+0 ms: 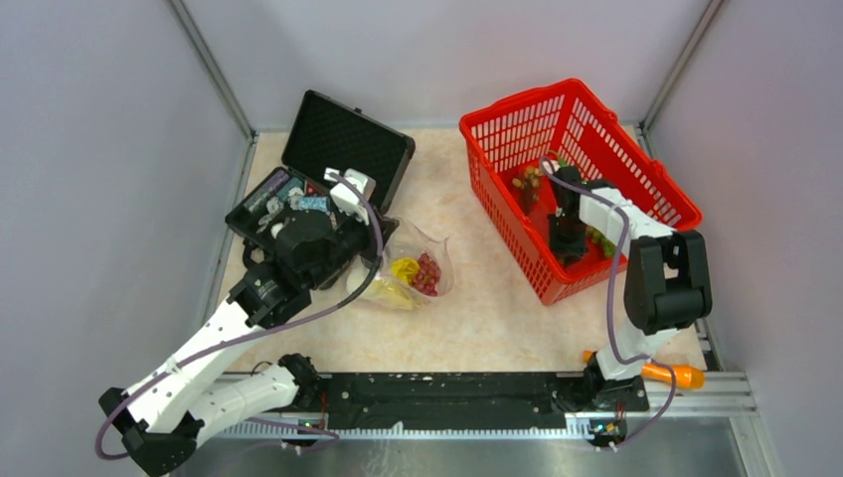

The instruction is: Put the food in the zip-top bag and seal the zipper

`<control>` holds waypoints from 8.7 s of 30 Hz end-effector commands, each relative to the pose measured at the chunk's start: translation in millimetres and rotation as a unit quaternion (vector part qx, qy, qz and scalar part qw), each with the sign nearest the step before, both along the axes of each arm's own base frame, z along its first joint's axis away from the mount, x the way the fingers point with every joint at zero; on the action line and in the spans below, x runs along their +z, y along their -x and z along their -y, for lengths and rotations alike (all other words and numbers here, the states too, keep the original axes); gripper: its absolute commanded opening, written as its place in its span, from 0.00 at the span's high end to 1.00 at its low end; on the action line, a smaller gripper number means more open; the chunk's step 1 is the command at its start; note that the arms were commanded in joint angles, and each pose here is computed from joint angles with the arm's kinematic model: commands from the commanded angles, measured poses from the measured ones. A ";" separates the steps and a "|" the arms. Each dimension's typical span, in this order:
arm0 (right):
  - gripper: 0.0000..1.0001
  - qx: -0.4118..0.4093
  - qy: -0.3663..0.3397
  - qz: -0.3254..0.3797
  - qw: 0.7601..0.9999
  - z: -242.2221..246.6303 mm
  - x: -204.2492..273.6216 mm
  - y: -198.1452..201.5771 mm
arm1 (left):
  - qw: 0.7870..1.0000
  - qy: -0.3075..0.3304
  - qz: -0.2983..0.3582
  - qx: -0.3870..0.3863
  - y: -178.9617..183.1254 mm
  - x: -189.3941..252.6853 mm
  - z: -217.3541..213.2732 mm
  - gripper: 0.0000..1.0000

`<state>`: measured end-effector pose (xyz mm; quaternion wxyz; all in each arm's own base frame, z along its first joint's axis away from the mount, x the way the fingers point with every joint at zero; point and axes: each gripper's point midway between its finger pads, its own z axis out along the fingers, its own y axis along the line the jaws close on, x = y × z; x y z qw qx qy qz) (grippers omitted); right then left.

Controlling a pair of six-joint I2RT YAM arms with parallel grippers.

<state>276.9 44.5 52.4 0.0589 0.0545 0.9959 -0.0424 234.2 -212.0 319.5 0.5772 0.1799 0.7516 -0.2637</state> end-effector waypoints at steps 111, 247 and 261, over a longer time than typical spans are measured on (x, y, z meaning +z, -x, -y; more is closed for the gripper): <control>0.63 0.029 -0.017 0.214 0.976 9.0 57.6 -71.3 | 0.997 0.007 -0.052 0.057 -10.1 -51.8 -7.4 1.00; 0.39 0.356 -0.332 0.260 0.834 -366.3 158.6 41.4 | 0.979 0.181 -0.031 0.084 -0.7 11.7 -14.9 1.00; 0.39 0.375 -0.587 0.299 0.652 -406.3 227.8 72.4 | 0.979 0.188 -0.032 0.073 1.6 12.1 -11.4 1.00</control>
